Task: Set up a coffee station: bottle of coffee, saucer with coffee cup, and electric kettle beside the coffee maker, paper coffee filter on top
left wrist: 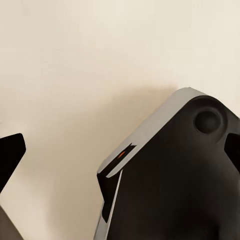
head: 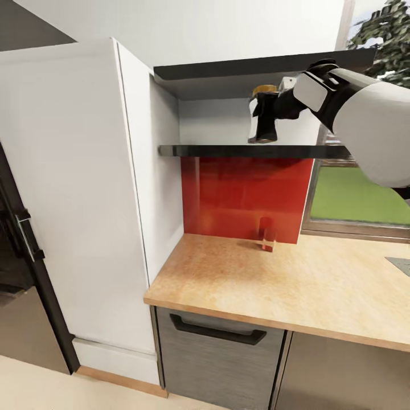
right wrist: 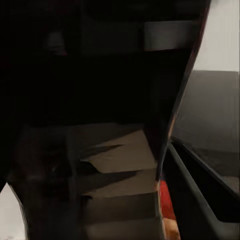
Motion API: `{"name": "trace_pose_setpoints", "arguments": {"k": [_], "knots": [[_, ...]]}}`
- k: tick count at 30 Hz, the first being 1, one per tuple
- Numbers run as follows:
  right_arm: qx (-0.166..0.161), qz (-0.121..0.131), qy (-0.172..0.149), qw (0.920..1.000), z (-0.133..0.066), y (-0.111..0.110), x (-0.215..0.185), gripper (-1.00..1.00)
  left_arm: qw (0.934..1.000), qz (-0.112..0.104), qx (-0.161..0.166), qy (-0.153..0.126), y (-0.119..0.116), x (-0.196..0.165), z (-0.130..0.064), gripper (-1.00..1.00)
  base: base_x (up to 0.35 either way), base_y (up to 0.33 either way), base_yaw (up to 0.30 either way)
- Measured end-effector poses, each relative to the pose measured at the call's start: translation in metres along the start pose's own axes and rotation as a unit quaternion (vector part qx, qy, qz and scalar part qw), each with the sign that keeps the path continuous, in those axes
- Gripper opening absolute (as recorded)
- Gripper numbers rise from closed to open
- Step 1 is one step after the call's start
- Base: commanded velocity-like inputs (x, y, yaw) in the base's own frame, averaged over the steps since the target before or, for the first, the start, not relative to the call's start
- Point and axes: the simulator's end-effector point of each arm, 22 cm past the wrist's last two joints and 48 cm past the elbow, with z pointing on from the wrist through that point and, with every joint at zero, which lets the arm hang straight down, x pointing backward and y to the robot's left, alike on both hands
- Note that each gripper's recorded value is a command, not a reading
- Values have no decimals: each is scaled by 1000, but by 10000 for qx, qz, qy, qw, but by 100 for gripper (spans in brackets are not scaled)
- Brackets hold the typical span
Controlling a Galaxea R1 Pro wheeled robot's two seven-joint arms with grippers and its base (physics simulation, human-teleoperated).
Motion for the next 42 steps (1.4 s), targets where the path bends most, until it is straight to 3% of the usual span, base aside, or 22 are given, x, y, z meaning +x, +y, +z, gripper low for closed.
{"name": "trace_pose_setpoints", "arguments": {"k": [1, 2, 4, 8, 10, 11, 13, 17, 26, 31, 32, 35, 36, 37, 38, 39, 40, 42], "knots": [[-210, 120, 64, 9997, -1, 5, 2, -100, 10000, 1, 0, 1, 0, 0, 0, 100, -10, 0, 0], [-649, 395, 263, 9968, -3, 18, 10, -100, 10000, 0, -1, 1, 0, 0, 0, 100, -8, 0, 0], [-866, 469, 459, 9941, -5, 24, 17, -100, 10000, 0, 2, -1, 0, 0, 0, 100, -4, 0, 0], [-1659, 710, 806, 9803, -18, 52, 28, -100, 10000, 0, 7, 2, 0, 0, 0, 100, -1, 0, 0], [-2075, 796, 1020, 9696, -27, 68, 34, -100, 10000, -1, 6, 2, 0, 0, 0, 100, 0, 0, 0], [-2408, 850, 1143, 9601, -35, 81, 36, -100, 10000, -1, 7, 3, 0, 0, 0, 100, 0, 0, 0], [-2679, 889, 1219, 9516, -43, 92, 36, -100, 10000, 0, 9, 3, 0, 0, 0, 100, 0, 0, 0], [-3414, 1026, 1475, 9226, -66, 121, 39, -100, 10000, 0, 12, 2, -1, 0, 0, 100, 0, 0, 0], [-4246, 598, 1715, 8870, -96, 157, 51, -100, 10000, 9, 18, 4, -1, 0, 0, 100, 0, 0, 0], [-4433, 391, 1498, 8829, -91, 161, 59, -100, 10000, 13, 46, -20, -4, -3, 1, 100, 0, 0, 0], [-4375, 273, 1502, 8862, -85, 158, 68, -100, 10000, 18, 68, -41, -6, -5, 1, 100, 0, 0, 0], [-4453, 278, 1448, 8832, -81, 161, 75, -100, 9999, 29, 103, -79, -9, -8, 2, 100, 0, 0, 0], [-4460, 49, 1626, 8801, -76, 180, 98, -100, 9996, 182, 170, -117, -12, -12, 2, 100, 0, 0, 0], [-4592, -123, 1751, 8708, -81, 210, 110, -100, 9995, 216, 178, -120, -12, -12, 2, 100, 0, 0, 0], [-4756, 84, 1683, 8634, -87, 216, 102, -100, 9995, 241, 187, -126, -12, -12, 2, 100, 0, 0, 0], [-4833, 96, 1808, 8565, -86, 221, 117, -100, 9992, 304, 179, -160, -9, -17, 3, 100, 0, 0, 0], [-4724, -61, 1876, 8612, -81, 215, 126, -100, 9992, 312, 181, -168, -9, -17, 3, 100, 0, 0, 0], [-4834, 93, 1849, 8556, -85, 218, 123, -100, 9992, 309, 194, -184, -10, -18, 4, 100, 0, 0, 0]]}}
